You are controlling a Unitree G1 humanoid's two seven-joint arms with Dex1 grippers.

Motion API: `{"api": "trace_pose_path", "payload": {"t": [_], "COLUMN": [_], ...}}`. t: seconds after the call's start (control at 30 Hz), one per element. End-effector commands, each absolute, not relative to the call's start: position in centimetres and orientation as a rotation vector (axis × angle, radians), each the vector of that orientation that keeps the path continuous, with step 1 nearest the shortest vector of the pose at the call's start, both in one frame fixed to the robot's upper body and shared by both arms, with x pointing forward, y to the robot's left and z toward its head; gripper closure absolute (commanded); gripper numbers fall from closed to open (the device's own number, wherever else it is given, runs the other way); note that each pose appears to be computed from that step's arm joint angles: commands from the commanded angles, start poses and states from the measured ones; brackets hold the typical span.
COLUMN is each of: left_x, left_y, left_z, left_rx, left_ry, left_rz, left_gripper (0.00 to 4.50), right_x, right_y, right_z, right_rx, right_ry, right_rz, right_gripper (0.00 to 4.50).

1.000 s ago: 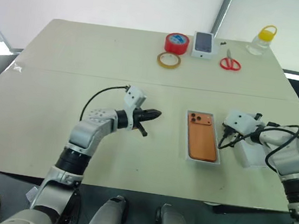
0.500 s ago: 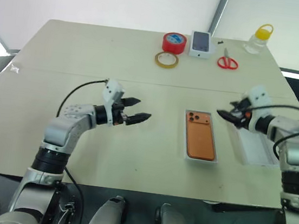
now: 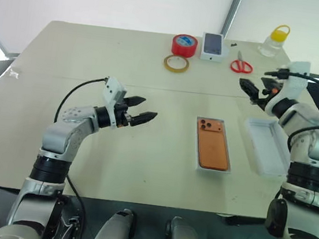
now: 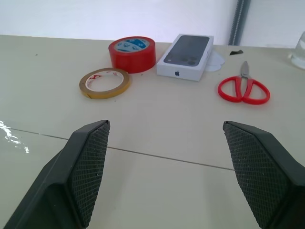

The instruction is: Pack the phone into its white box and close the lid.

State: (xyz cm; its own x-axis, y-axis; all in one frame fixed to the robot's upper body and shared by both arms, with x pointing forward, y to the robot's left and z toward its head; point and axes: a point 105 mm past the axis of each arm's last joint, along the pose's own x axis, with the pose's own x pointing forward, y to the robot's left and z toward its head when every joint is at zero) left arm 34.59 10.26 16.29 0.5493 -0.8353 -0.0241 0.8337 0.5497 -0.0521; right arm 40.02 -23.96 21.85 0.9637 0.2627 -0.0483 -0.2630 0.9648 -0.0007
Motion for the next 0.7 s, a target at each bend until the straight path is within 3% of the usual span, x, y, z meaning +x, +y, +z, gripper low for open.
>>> {"api": "trace_pose_path", "payload": {"t": [0.03,0.27,0.4,0.5,0.7], "left_x": [34.4,33.7,31.9,30.9,30.3], "left_y": [10.0,10.5,11.6,12.6,13.3], "left_z": [18.2,18.5,18.1,17.9,17.5], "left_rx": [-0.035,0.004,0.099,0.101,0.160], "left_ry": [-0.024,-0.064,-0.090,-0.075,-0.083], "left_rz": [-1.003,-1.012,-1.088,-1.146,-1.198], "left_gripper": [0.51,0.51,0.51,0.51,0.51], "right_x": [39.4,39.1,38.0,35.7,33.5], "right_y": [-23.0,-22.6,-26.0,-25.3,-27.4], "right_z": [23.9,22.6,19.3,17.8,16.5], "right_rx": [0.093,-0.037,-0.218,-0.358,-0.360], "right_ry": [-0.059,0.004,0.218,0.378,0.609], "right_rz": [0.352,0.385,0.303,0.399,0.275], "right_gripper": [0.54,0.54,0.54,0.54,0.54]}}
